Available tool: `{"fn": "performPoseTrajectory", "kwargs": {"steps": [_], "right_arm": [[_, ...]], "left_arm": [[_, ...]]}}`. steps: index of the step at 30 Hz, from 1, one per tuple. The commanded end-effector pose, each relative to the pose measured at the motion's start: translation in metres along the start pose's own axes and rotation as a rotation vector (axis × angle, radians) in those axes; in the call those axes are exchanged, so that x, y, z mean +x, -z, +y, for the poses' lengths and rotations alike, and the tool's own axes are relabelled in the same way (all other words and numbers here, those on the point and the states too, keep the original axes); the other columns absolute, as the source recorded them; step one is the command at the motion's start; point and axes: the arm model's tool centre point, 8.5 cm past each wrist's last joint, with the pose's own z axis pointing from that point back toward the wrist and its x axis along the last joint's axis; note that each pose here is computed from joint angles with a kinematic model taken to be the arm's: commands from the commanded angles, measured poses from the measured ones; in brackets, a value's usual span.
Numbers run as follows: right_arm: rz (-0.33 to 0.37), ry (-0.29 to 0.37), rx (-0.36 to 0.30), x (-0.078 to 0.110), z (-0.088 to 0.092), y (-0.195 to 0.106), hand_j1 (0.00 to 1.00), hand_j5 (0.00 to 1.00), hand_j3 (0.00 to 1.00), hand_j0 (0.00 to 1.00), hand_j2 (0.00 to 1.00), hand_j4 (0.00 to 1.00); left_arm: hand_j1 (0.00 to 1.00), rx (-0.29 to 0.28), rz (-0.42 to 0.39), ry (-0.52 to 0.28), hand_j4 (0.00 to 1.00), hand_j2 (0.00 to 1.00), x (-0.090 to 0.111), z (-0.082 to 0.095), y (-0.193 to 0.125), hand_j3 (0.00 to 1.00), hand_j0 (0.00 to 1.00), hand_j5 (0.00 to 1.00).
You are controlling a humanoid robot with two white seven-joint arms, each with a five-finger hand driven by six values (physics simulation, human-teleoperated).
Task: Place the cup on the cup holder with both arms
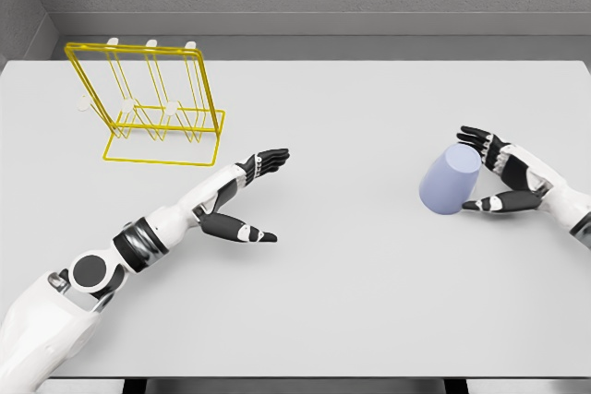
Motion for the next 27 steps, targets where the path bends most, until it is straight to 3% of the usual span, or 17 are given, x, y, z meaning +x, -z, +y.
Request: {"fn": "performPoseTrajectory", "kwargs": {"steps": [1, 27], "right_arm": [[-0.01, 0.001, 0.001, 0.003, 0.0, 0.001, 1.0, 1.0, 1.0, 1.0, 1.0, 1.0], [-0.025, 0.0, 0.04, 0.004, 0.012, 0.006, 1.0, 1.0, 1.0, 1.0, 1.0, 1.0]], "left_arm": [[1.0, 0.002, -0.002, -0.003, 1.0, 1.0, 0.001, 0.001, 0.0, 1.0, 1.0, 1.0], [1.0, 0.002, 0.001, -0.002, 1.0, 1.0, 0.0, 0.001, -0.001, 1.0, 1.0, 1.0]]}}
